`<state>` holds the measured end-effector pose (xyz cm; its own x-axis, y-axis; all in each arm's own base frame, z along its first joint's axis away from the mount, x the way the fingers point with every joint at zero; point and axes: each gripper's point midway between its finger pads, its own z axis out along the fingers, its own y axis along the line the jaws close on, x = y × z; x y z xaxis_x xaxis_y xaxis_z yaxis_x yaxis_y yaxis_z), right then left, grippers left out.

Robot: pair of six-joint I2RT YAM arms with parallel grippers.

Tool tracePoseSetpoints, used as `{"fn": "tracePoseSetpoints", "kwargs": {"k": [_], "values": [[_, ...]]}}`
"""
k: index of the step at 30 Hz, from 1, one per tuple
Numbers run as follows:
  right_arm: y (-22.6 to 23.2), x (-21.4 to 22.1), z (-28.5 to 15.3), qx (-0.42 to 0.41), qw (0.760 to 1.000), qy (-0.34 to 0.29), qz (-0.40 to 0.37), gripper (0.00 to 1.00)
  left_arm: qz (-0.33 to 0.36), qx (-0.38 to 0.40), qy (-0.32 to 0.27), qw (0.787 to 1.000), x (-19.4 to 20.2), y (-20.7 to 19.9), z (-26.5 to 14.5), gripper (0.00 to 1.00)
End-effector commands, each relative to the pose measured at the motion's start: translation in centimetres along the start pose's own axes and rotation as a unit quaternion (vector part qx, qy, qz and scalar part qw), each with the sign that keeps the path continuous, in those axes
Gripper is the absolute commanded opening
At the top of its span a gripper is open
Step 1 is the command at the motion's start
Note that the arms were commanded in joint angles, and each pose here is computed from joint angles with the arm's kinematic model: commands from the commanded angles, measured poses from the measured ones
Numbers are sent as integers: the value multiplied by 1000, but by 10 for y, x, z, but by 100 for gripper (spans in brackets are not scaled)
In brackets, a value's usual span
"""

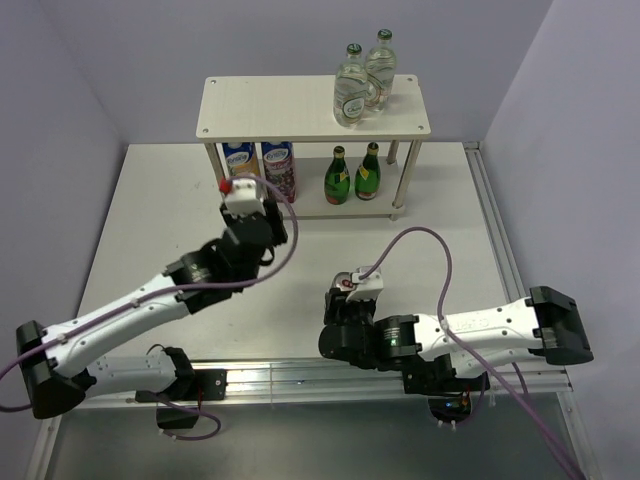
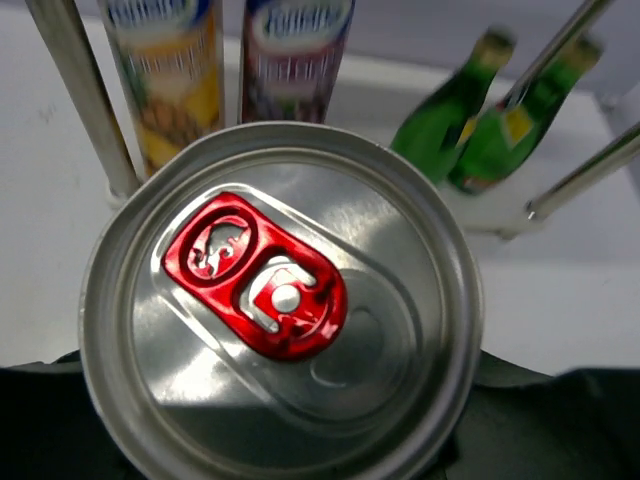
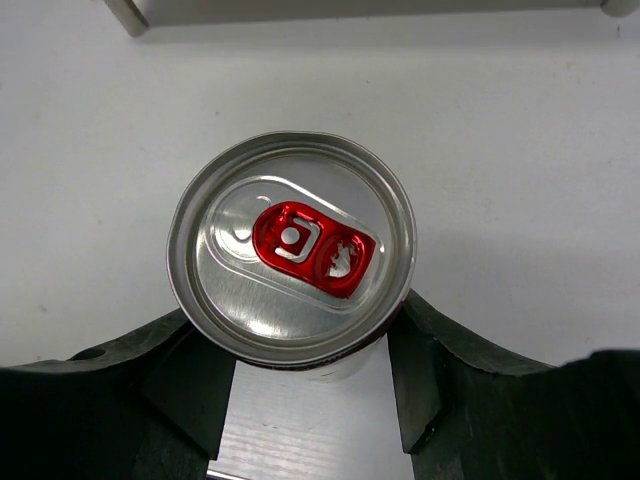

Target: Place and organize the beverage onto the shelf

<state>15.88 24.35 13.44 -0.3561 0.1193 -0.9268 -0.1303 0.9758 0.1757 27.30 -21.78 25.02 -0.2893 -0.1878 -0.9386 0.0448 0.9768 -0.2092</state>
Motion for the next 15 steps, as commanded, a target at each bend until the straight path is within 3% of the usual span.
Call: {"fn": "tracePoseSetpoints", "kwargs": {"k": [1,6,9,15], "values": [[11,-53,-10,-6,997,-59,45,0,23,7,-53,998,-94,4,-21,0],[21,-74,-16,-18,997,-65,48,0,25,12,-101,995,-181,6,-16,0],[24,-83,-19,-20,997,-66,38,0,25,12,-116,993,-213,7,-4,0],[21,-109,-30,-31,996,-73,44,0,31,2,-118,993,-238,16,44,0]]}}
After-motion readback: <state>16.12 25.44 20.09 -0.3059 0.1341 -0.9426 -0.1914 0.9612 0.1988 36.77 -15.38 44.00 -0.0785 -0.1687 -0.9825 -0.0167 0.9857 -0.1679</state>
